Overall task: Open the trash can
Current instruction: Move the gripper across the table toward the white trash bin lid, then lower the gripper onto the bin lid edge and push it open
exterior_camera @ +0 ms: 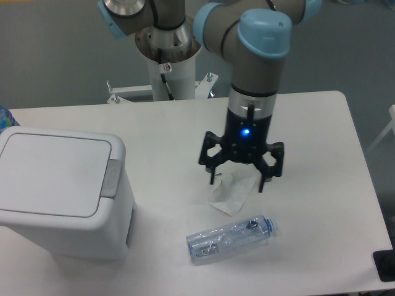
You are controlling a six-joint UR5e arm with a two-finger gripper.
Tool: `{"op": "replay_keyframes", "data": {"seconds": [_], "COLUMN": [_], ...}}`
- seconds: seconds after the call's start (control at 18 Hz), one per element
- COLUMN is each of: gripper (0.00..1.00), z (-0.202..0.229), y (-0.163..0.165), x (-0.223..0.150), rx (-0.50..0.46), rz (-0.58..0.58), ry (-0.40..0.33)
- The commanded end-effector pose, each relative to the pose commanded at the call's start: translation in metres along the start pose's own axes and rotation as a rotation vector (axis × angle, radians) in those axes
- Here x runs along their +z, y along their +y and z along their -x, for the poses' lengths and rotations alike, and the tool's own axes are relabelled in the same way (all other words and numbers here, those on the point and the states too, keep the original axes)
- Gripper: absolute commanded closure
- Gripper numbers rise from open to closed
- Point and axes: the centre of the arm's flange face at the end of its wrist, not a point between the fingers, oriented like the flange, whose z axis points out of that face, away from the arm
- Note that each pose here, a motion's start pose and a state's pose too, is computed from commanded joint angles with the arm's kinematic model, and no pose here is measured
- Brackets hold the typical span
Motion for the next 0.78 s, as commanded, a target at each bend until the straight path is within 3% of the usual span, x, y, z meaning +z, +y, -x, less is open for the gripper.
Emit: {"op": "replay_keyframes", "data": {"seconds": [0.33,0.78], "gripper": [0.00,0.00], "z": [-0.061,-0.082], "y": [-0.020,-0.017], "x": [-0.001,0.005], "rx": [0.035,0.025], "rz": [-0.064,-0.047], "ry": [0.133,0.152]}}
